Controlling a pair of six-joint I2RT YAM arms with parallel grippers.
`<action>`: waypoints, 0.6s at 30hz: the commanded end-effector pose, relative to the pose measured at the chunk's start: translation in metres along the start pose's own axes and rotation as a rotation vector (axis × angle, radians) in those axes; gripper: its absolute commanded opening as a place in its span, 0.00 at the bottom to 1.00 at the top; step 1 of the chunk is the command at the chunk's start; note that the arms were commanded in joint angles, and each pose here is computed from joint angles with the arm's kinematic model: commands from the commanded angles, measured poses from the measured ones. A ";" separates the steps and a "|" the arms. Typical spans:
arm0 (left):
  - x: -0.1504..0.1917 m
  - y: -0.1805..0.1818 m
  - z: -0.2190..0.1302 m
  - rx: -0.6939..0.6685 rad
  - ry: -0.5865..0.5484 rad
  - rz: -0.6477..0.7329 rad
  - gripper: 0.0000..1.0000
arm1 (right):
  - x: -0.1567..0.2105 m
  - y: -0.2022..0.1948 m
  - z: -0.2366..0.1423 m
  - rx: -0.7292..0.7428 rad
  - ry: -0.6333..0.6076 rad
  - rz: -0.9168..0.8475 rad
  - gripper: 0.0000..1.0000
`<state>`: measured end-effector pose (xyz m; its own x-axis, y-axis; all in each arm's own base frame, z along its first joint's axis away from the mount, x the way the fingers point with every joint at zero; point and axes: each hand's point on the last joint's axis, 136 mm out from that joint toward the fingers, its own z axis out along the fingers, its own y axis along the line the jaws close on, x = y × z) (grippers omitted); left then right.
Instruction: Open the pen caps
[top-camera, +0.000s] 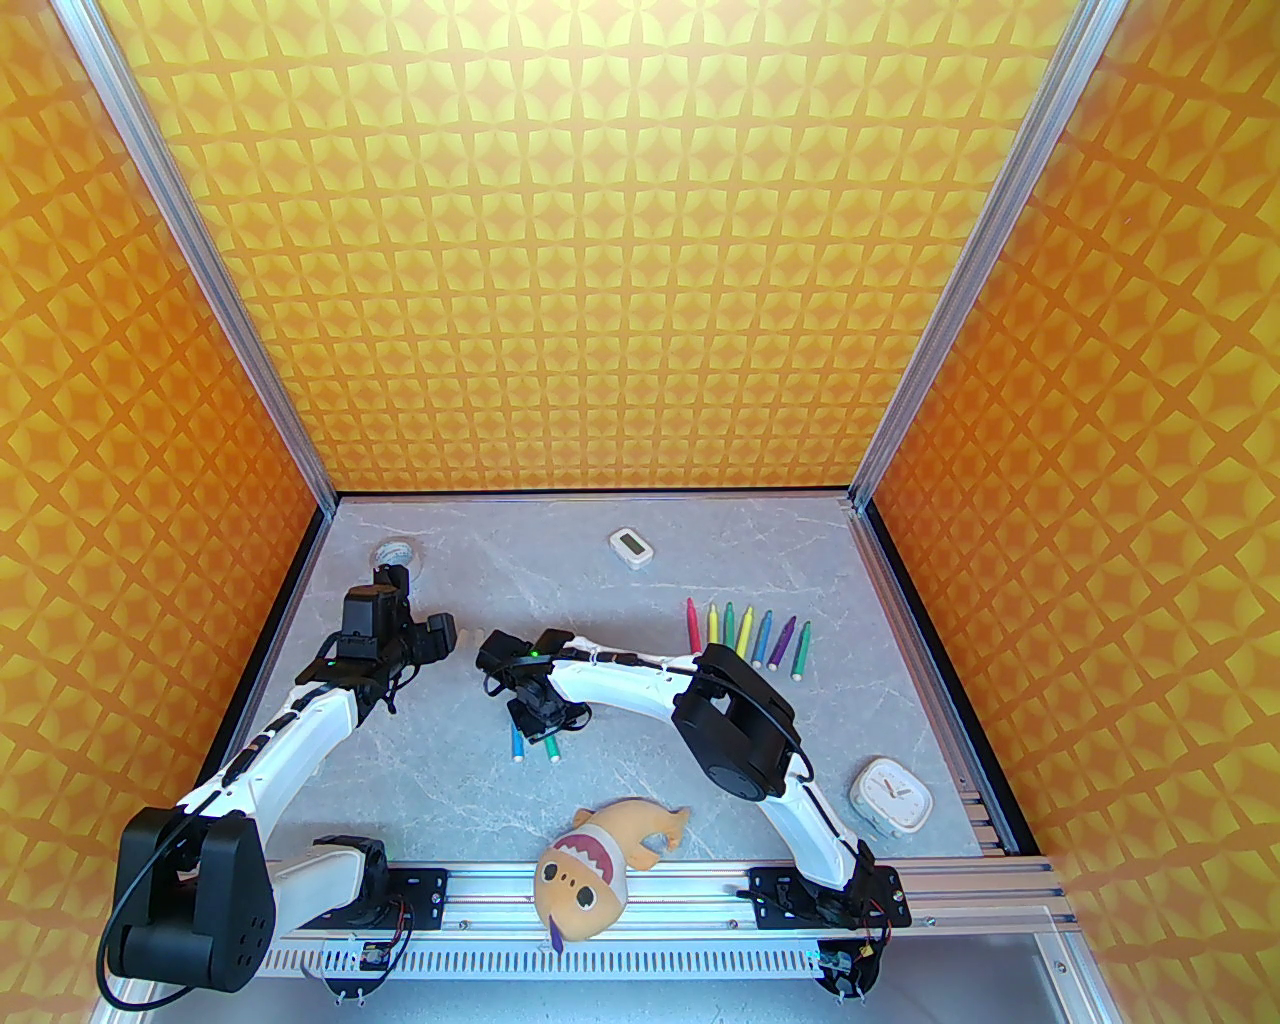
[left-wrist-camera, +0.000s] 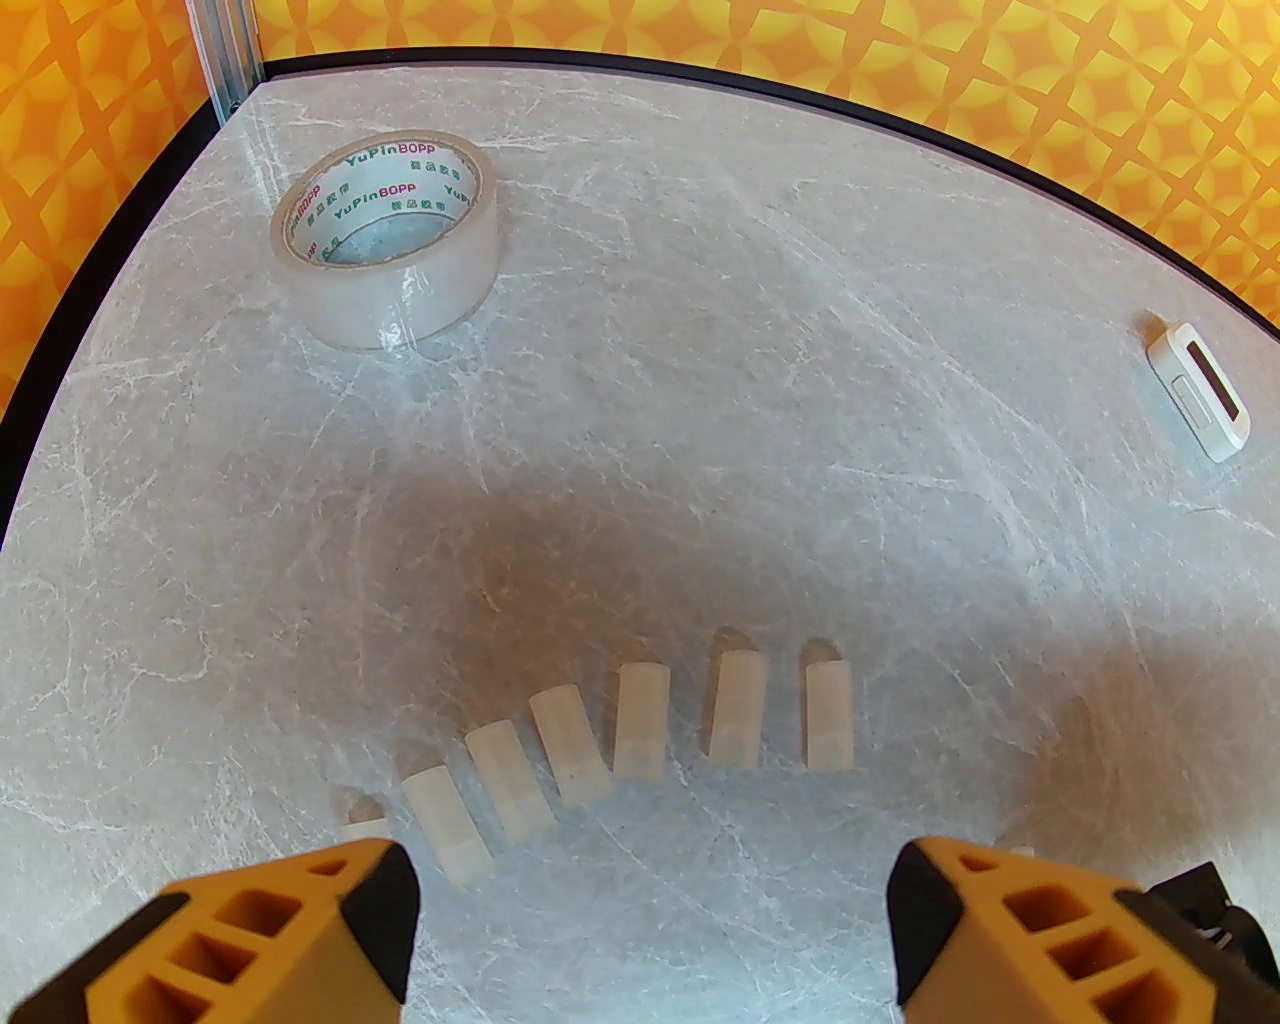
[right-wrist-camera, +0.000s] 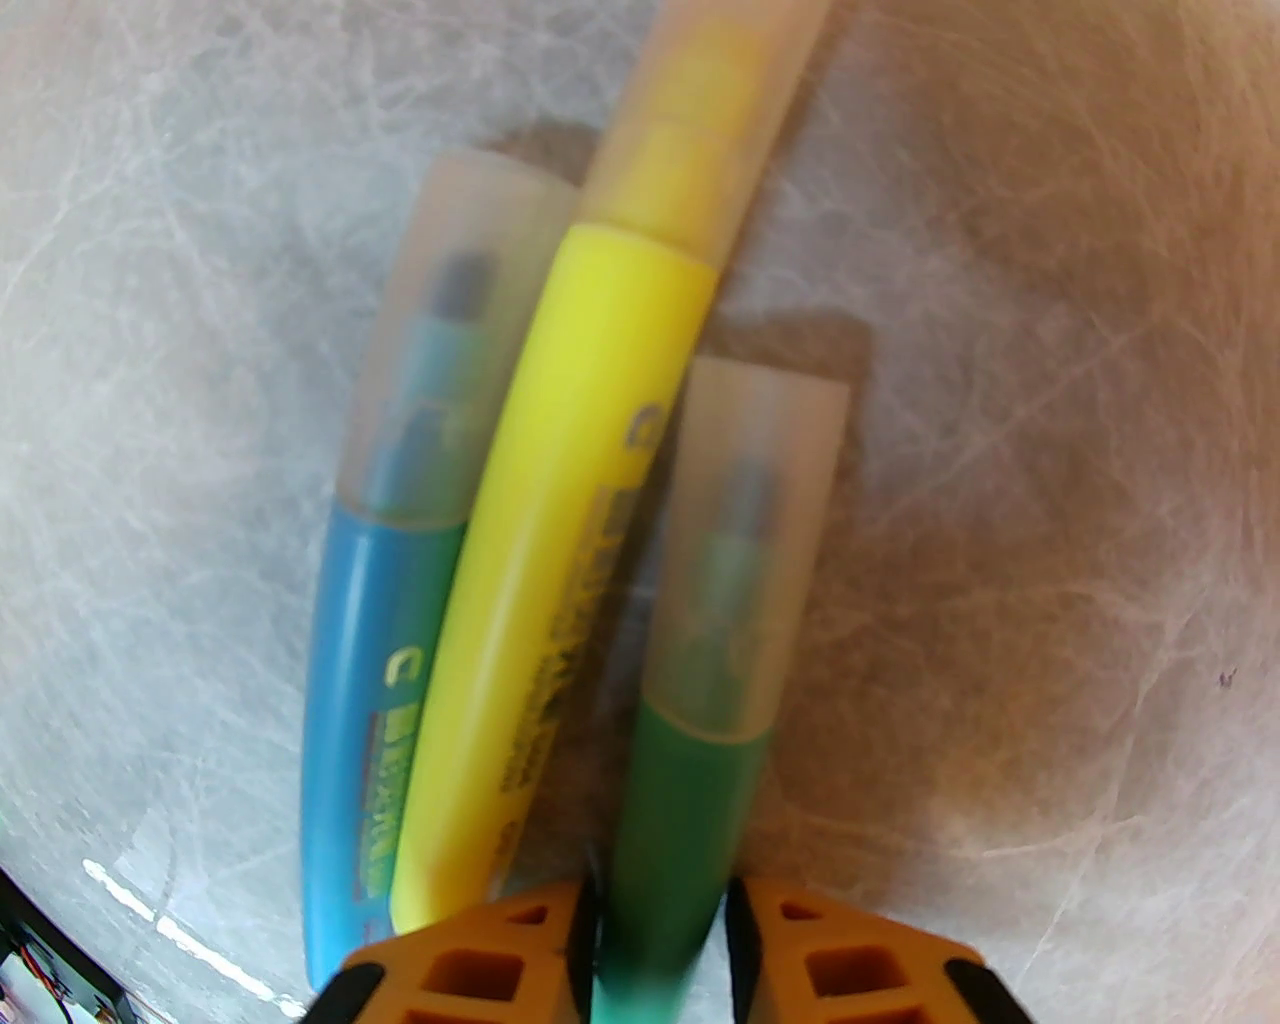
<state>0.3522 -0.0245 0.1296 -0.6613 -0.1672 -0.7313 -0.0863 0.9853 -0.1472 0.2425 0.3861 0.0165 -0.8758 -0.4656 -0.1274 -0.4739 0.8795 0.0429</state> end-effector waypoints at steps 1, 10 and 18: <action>-0.001 0.002 -0.005 0.003 -0.013 -0.005 0.82 | -0.001 -0.023 0.017 0.074 0.031 0.008 0.24; 0.001 0.002 -0.002 0.002 -0.007 -0.003 0.82 | -0.003 -0.035 0.026 0.100 0.044 0.011 0.16; 0.004 -0.014 0.003 0.091 0.019 0.009 0.82 | -0.014 -0.052 0.006 0.091 -0.031 0.036 0.06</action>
<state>0.3520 -0.0300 0.1303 -0.6641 -0.1663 -0.7289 -0.0620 0.9838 -0.1680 0.2633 0.3737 0.0178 -0.8864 -0.4395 -0.1450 -0.4485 0.8931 0.0349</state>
